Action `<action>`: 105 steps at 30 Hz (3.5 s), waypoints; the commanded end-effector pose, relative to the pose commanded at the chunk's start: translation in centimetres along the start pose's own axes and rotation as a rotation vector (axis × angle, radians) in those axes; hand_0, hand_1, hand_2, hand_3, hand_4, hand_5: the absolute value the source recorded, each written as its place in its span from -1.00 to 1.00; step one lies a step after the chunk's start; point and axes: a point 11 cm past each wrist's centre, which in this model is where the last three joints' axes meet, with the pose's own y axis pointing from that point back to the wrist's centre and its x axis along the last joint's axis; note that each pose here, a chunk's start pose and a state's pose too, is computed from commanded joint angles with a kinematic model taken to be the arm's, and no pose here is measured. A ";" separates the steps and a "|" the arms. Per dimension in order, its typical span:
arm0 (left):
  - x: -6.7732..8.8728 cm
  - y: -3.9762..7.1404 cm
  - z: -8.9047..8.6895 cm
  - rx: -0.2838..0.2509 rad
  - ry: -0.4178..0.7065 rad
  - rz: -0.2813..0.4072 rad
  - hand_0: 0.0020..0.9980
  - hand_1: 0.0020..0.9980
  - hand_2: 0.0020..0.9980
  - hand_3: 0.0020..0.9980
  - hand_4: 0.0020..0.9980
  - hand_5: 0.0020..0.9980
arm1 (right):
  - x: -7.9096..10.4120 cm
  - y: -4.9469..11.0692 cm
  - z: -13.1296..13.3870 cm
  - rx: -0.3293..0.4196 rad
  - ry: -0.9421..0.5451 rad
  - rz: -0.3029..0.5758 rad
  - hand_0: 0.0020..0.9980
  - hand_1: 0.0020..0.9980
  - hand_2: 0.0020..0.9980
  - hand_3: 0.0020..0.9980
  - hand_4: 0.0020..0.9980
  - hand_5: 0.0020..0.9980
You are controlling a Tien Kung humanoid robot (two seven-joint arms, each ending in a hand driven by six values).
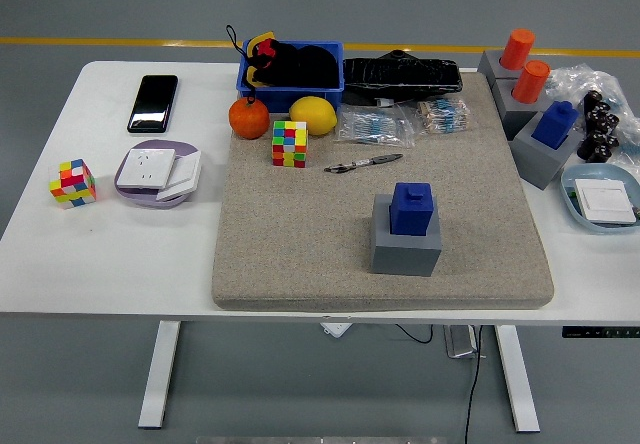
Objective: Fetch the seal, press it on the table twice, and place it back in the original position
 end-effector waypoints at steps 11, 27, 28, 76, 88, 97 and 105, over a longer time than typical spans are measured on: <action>-0.3 -0.1 -0.2 0.006 -0.007 -0.006 0.58 0.50 0.49 0.56 0.59 -0.03 | 0.3 0.3 0.2 -0.004 -0.004 0.012 0.80 0.71 0.66 0.64 1.00 0.37; -0.5 -0.1 0.3 -0.005 0.000 -0.009 0.58 0.50 0.49 0.56 0.60 -0.03 | 0.4 0.0 -0.4 0.001 0.007 0.005 0.79 0.70 0.65 0.63 1.00 0.36; -0.5 -0.1 0.3 -0.004 0.000 -0.010 0.58 0.50 0.49 0.56 0.60 -0.03 | 0.4 -0.1 -0.4 0.001 0.008 0.004 0.79 0.70 0.65 0.63 1.00 0.36; -0.1 0.0 0.5 -0.001 -0.024 -0.008 0.58 0.50 0.49 0.55 0.60 -0.03 | 0.3 0.1 0.0 -0.017 0.017 -0.007 0.78 0.69 0.65 0.59 1.00 0.30; -0.1 0.0 0.6 -0.003 -0.020 -0.009 0.58 0.50 0.49 0.55 0.60 -0.03 | 0.5 0.1 -0.1 -0.015 0.014 -0.001 0.78 0.69 0.64 0.60 1.00 0.29; -0.2 0.0 0.5 -0.002 -0.019 -0.010 0.58 0.50 0.49 0.55 0.60 -0.04 | 0.4 0.1 -0.1 -0.014 0.015 -0.002 0.78 0.69 0.64 0.61 1.00 0.28; -0.2 0.0 0.3 0.002 -0.020 -0.011 0.58 0.50 0.49 0.55 0.60 -0.04 | 0.4 0.2 0.0 -0.018 0.016 -0.004 0.78 0.69 0.64 0.60 1.00 0.28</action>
